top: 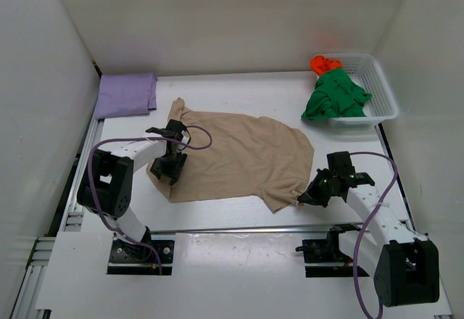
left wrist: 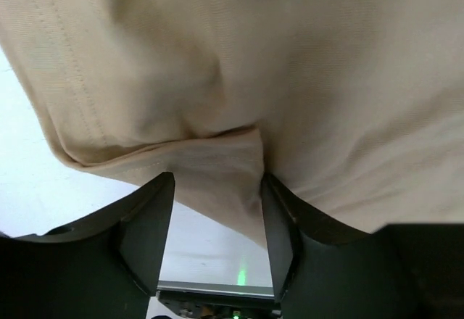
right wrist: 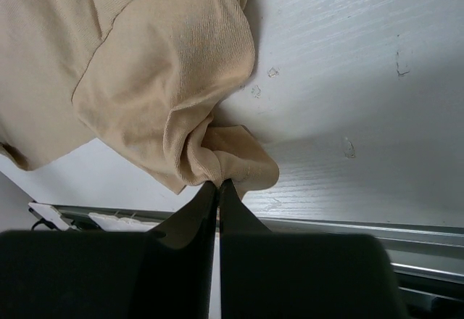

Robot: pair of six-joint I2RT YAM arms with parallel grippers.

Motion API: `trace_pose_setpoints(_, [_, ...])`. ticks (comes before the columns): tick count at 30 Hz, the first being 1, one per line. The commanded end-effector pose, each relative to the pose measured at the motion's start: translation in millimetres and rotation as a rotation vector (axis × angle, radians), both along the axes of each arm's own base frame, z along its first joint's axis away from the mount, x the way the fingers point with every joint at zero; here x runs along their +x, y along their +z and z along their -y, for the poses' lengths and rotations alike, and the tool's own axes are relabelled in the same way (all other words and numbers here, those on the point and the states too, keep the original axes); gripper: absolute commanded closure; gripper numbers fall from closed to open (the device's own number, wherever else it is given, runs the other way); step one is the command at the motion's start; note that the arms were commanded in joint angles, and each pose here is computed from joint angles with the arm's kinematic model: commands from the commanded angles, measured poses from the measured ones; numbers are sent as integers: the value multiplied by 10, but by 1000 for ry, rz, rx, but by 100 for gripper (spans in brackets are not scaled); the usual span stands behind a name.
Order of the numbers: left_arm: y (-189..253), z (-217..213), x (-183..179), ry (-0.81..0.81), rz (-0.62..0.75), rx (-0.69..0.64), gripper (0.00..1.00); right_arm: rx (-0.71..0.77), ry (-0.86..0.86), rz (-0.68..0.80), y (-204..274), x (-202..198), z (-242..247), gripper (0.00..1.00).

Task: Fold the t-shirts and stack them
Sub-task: Flatten out the tshirt

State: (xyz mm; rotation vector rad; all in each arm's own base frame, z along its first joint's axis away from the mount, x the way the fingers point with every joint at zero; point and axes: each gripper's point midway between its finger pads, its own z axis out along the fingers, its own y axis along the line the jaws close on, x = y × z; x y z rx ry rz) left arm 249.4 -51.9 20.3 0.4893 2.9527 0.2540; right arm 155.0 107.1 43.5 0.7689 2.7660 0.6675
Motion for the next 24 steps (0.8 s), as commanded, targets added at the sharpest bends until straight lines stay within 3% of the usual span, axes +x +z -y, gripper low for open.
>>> trace_pose_setpoints(1, [165, 168, 165, -11, 74, -79, 37, -24, 5, 42, 91, 114, 37, 100])
trace_pose_setpoints(4, [87, 229, 152, -26, 42, -83, 36, -29, 13, 35, 83, 88, 43, 100])
trace_pose_setpoints(7, [-24, 244, 162, -33, 13, -63, 46, -28, 13, 44, 111, 113, 40, 100])
trace_pose_setpoints(9, [-51, 240, 152, -33, 3, -59, 71, -39, 18, 50, 134, 125, 56, 100])
trace_pose_setpoints(12, [-23, 178, 181, -12, 16, -56, 90, -41, 19, 66, 170, 166, 71, 100])
trace_pose_setpoints(19, [329, -101, 281, 88, 105, -71, 90, -102, -2, 203, 646, 440, 209, 100])
trace_pose_setpoints(24, [1454, -347, 581, 186, 459, -178, 90, -196, -57, 488, 1633, 708, 401, 100])
